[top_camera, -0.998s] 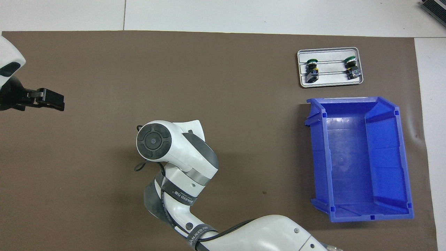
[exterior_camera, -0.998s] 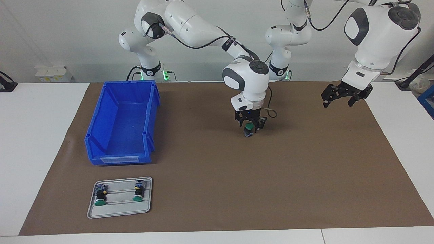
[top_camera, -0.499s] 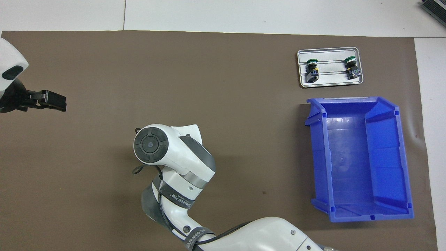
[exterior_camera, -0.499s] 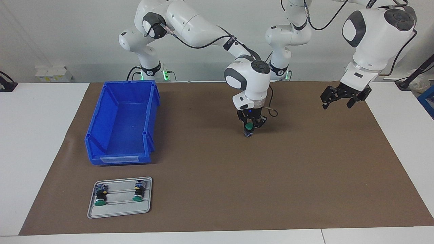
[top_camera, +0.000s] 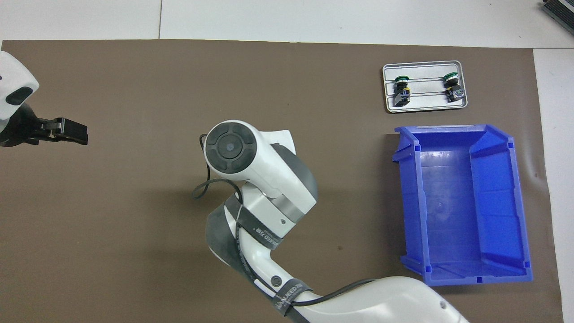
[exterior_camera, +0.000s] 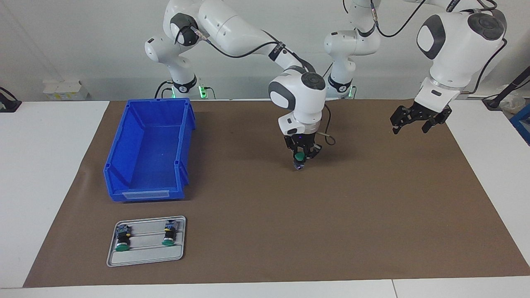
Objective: Place and press button with both arms
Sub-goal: 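Lift the button with the right gripper and carry it to the bin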
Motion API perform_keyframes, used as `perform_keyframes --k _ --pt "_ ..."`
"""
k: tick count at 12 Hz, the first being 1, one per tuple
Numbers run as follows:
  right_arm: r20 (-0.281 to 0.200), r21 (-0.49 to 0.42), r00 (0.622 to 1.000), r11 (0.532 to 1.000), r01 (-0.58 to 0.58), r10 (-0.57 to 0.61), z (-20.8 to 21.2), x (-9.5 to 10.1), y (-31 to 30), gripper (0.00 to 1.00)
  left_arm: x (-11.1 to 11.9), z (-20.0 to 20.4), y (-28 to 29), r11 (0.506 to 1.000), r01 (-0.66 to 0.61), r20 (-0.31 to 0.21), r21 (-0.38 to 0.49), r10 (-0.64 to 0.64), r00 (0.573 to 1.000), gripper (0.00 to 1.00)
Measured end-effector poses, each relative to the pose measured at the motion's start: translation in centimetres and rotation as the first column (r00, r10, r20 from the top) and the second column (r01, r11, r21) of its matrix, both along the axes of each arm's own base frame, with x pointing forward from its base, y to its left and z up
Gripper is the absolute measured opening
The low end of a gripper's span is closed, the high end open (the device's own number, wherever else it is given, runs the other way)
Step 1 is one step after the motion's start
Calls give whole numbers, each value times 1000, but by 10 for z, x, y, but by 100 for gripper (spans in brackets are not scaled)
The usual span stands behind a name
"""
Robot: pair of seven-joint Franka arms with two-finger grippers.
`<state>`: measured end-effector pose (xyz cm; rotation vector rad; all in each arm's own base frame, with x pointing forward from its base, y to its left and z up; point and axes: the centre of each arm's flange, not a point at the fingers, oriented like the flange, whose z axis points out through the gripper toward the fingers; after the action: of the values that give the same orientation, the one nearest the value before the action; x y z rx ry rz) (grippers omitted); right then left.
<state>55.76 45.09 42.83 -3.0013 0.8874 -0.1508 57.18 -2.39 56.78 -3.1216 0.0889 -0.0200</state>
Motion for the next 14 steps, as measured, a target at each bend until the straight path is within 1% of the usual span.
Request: perform_keyframes --k 1,3,5,7,9,12,14 --pt "-8 -7 1000 1000 -24 24 23 11 -33 41 0 -1 0 1000 -1 -1 0 1 1000 100" --pt "-43 -8 995 996 -92 91 58 32 -102 41 -1 -3 0 1000 -1 -5 0 1 1000 100" --pt "-83 -17 980 983 -180 178 79 53 -180 41 -5 -6 1 1000 -3 -13 0 3 1000 100" --pt "-115 -11 957 963 -268 265 80 70 -241 41 -7 -5 2 1000 -5 -13 0 5 1000 100" --pt "-130 -2 923 931 -366 363 76 83 -287 41 -8 -4 4 1000 -9 -11 0 9 1000 100" --pt "-144 9 876 886 -464 461 70 92 -337 41 -8 -3 7 1000 -15 -11 0 15 1000 100" --pt "-162 22 837 849 -527 523 62 94 -365 41 -8 -3 7 1000 -15 -11 0 15 1000 100"
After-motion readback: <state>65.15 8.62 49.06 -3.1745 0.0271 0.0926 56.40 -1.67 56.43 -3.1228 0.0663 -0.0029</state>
